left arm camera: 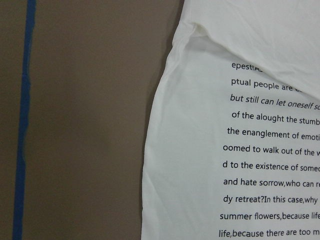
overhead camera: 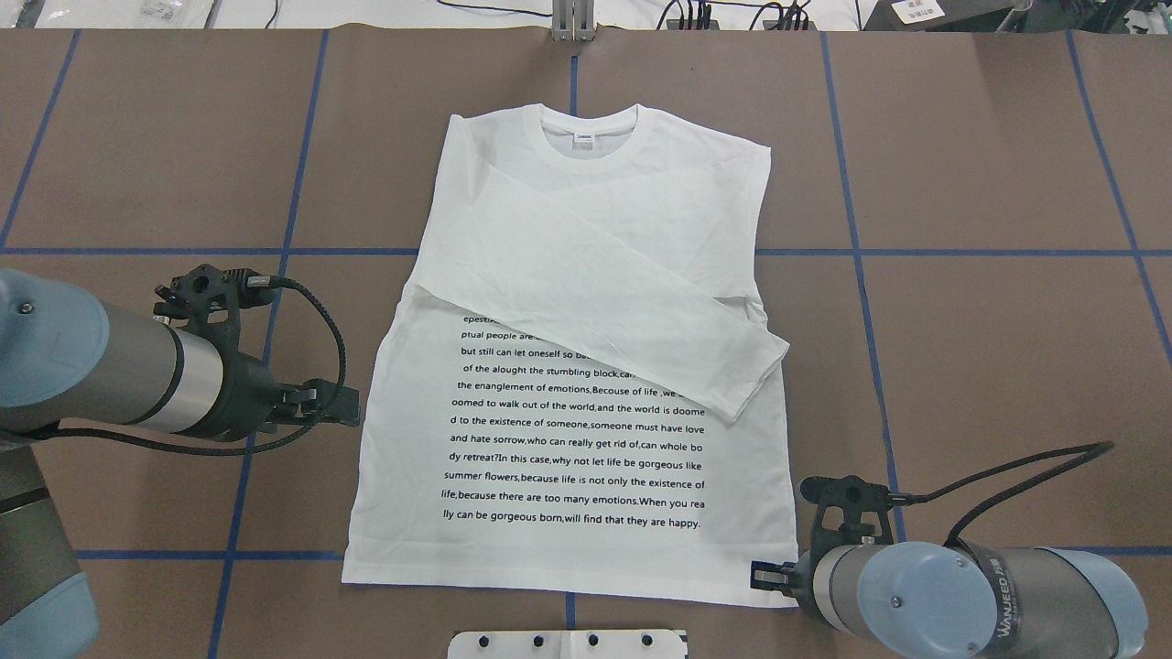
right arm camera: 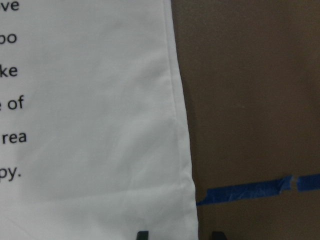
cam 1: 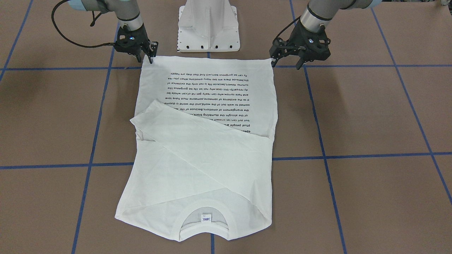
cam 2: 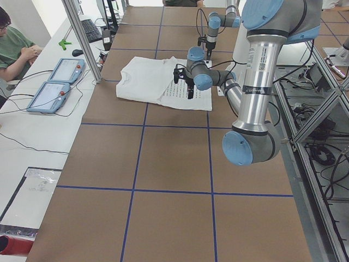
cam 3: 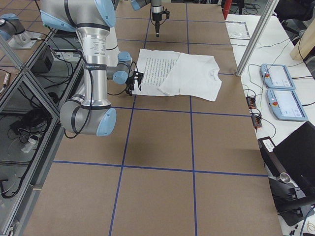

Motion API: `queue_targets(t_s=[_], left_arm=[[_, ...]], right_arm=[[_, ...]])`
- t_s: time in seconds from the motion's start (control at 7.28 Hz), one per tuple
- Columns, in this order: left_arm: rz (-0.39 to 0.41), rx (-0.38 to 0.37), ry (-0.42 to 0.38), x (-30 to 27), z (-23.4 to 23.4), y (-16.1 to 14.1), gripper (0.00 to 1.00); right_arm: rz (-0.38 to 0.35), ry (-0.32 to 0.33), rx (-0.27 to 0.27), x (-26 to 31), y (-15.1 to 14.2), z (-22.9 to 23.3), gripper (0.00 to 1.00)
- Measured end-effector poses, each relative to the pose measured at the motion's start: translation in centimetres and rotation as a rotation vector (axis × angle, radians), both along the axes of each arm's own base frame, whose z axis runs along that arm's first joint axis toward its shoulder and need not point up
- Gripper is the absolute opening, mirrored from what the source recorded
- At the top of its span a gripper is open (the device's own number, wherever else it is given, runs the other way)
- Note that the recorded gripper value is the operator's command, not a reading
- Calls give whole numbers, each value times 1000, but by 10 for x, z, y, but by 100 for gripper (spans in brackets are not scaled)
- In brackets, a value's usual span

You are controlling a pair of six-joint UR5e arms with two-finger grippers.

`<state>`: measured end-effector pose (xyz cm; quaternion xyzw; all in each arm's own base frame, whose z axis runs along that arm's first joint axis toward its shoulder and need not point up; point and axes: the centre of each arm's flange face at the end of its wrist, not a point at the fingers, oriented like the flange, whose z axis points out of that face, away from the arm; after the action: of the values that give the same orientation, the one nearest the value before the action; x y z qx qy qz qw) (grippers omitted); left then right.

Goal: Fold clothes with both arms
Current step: 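Lower both grippers onto the hem corners nearest the robot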

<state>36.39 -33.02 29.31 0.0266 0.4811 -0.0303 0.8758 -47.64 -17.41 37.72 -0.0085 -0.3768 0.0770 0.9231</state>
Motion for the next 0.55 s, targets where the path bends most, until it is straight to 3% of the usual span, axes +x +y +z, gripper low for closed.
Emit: queue_targets(t_s=[0.55], left_arm=[[0, -3, 5, 0, -2, 0, 99]], right_arm=[[-4, 19, -10, -11, -3, -19, 30]])
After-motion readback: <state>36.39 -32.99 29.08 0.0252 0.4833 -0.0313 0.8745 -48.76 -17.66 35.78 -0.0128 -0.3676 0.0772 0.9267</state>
